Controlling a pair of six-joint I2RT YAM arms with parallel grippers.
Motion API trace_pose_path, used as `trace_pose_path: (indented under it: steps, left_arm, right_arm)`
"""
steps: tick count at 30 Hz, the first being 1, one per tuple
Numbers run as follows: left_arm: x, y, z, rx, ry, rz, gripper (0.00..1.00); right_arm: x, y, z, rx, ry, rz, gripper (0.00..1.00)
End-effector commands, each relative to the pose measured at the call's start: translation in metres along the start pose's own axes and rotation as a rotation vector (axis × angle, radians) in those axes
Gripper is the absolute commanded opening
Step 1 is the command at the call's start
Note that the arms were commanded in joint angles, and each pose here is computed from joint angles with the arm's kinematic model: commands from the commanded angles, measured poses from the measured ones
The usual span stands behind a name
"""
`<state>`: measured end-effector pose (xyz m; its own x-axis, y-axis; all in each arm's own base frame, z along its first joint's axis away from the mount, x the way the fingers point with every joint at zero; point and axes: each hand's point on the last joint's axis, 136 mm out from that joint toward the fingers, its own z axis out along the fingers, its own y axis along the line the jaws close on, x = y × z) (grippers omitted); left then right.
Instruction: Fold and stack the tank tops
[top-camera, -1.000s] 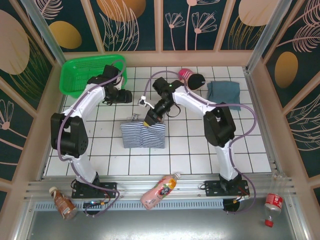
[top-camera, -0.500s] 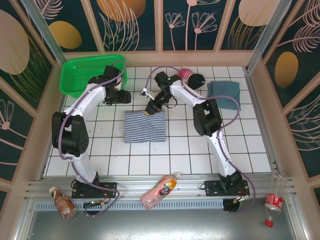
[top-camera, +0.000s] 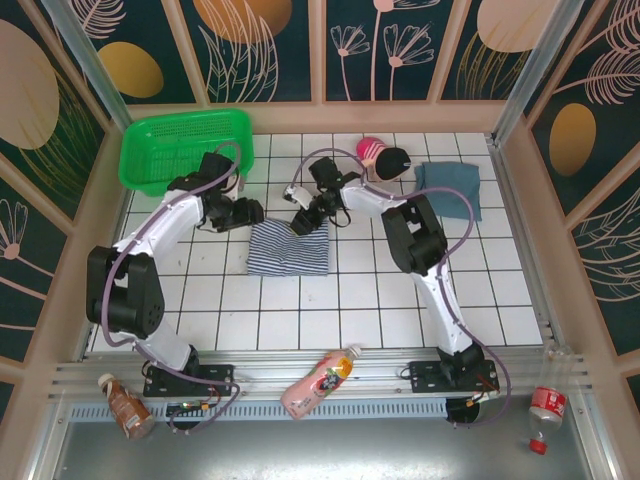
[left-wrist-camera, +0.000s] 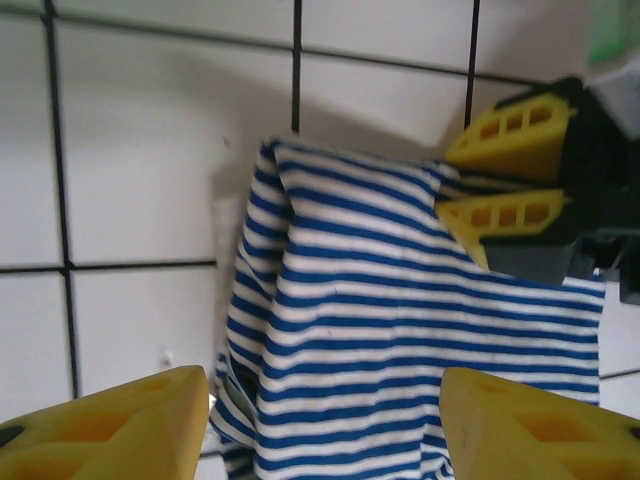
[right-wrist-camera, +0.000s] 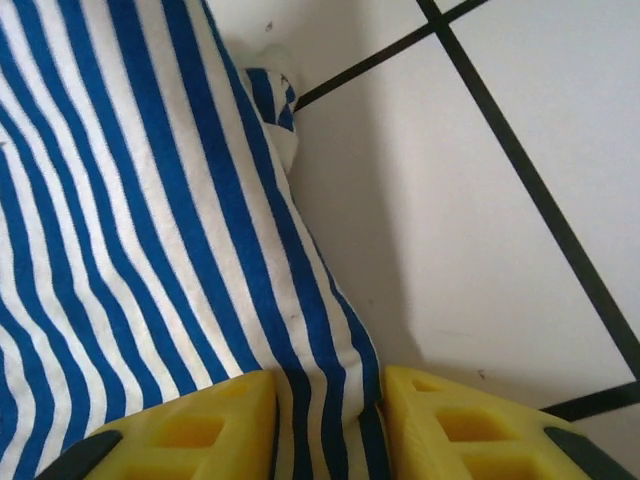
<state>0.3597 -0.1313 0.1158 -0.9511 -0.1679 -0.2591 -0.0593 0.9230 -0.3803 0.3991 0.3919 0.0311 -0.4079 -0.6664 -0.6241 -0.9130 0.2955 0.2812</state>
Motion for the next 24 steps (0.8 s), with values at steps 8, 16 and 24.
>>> trace_pose_path:
  steps: [8, 16, 24]
  left_arm:
    - [0.014, -0.008, 0.045, 0.084, 0.051, -0.002, 0.54]
    - [0.008, 0.042, 0.074, -0.167, 0.067, 0.05, 0.39]
    - [0.011, 0.062, 0.081, -0.263, 0.071, 0.064, 0.27]
  right_arm:
    - [-0.056, 0.009, -0.119, 0.322, -0.367, 0.031, 0.49]
    - [-0.013, 0.072, -0.116, 0.112, -0.397, 0.273, 0.45]
    - [0.023, 0.082, -0.062, 0.051, -0.338, 0.387, 0.38]
